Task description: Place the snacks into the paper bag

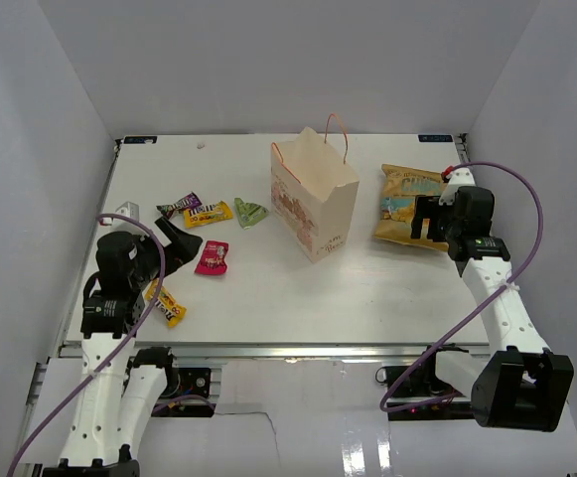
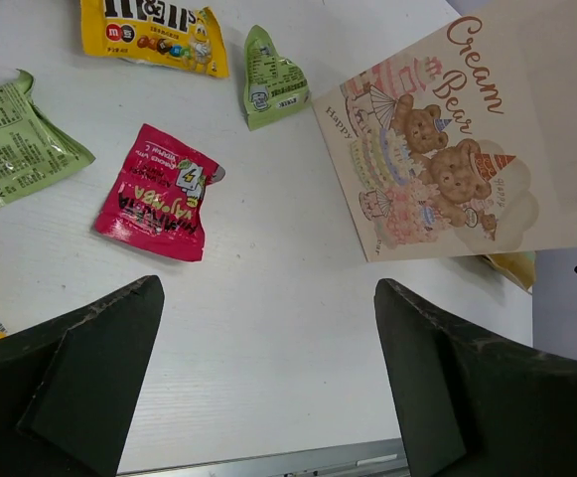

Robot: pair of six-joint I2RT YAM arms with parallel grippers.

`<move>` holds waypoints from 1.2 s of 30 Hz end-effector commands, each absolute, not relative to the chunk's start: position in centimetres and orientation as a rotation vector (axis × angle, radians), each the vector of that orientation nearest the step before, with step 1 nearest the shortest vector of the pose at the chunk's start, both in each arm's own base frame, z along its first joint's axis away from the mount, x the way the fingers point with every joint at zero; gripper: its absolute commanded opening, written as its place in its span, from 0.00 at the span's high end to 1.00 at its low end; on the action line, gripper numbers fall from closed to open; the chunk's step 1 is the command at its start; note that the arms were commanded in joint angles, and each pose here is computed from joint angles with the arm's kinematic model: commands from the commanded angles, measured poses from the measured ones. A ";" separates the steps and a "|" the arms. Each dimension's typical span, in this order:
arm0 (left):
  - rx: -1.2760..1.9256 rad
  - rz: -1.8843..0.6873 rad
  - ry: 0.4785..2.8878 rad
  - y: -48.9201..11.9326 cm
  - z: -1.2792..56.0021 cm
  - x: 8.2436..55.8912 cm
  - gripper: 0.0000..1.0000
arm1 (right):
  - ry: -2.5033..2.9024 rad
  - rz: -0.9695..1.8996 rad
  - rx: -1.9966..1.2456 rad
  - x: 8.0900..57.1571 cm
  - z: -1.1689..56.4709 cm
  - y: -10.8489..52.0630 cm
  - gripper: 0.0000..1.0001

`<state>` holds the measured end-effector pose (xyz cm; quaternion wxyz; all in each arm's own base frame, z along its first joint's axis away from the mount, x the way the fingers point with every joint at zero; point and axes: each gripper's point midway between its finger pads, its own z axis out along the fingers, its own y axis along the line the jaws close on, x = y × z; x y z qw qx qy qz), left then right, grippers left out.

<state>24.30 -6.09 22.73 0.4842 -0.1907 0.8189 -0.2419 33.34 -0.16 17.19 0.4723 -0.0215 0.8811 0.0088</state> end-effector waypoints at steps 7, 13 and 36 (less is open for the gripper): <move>-0.442 -0.626 2.014 -6.7 21.7 24.0 0.02 | 1.978 0.306 -0.588 32.2 21.5 6.2 0.10; -0.469 -0.624 2.079 -6.8 20.1 24.0 0.02 | 1.933 0.559 -0.964 27.8 19.7 10.0 0.10; -0.453 -0.018 2.568 -9.2 8.8 32.0 0.24 | 2.005 0.743 -0.902 27.2 16.0 11.3 0.10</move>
